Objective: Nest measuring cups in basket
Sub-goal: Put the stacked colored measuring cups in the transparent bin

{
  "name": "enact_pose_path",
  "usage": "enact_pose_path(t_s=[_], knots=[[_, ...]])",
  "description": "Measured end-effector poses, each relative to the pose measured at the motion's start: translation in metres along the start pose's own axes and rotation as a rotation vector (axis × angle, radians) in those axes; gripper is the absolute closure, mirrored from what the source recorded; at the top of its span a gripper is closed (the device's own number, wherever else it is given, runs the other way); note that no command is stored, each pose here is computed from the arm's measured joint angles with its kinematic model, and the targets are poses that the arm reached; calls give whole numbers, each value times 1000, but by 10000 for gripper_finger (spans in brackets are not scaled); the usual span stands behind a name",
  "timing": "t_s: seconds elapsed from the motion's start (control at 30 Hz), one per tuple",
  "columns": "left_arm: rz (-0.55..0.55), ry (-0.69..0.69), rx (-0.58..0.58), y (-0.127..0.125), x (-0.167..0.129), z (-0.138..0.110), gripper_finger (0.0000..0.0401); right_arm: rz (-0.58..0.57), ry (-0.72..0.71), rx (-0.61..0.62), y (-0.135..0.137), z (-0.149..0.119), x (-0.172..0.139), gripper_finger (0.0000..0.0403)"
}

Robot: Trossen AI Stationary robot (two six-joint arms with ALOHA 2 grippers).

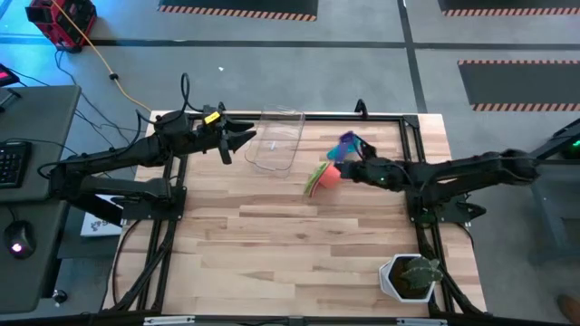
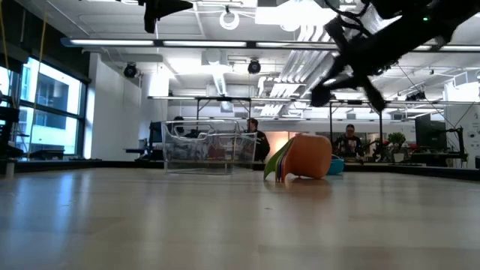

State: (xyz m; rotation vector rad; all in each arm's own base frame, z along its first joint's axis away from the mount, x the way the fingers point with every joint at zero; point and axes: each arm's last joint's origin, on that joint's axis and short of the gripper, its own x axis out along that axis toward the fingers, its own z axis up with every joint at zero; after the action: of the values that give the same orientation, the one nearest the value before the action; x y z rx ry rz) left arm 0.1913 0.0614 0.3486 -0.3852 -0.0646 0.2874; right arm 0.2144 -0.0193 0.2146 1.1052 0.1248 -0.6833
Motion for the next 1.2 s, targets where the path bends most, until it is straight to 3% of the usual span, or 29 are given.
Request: enact_pose_path(t_s=[0.17,0.43,0.57,0.73,0.83,1.07,1.2], knots=[[0,0,-1,0,0,0,231,-141,24,45,-44,-8,-14,403],[1,0,-2,0,0,0,231,-22,-61,202,-108,-31,-21,403],[4,-1,-2,0,0,0,231,-69,-94,269,-126,-35,-23,403],[6,-2,-2,0,0,0,231,-117,-127,298,-129,-32,-22,398],[7,-2,-2,0,0,0,231,-117,-115,303,-129,-31,-21,369],[7,-2,-2,0,0,0,231,-98,-57,303,-128,-29,-21,243],[7,-2,-2,0,0,0,231,-59,-48,322,-124,-26,-23,197]])
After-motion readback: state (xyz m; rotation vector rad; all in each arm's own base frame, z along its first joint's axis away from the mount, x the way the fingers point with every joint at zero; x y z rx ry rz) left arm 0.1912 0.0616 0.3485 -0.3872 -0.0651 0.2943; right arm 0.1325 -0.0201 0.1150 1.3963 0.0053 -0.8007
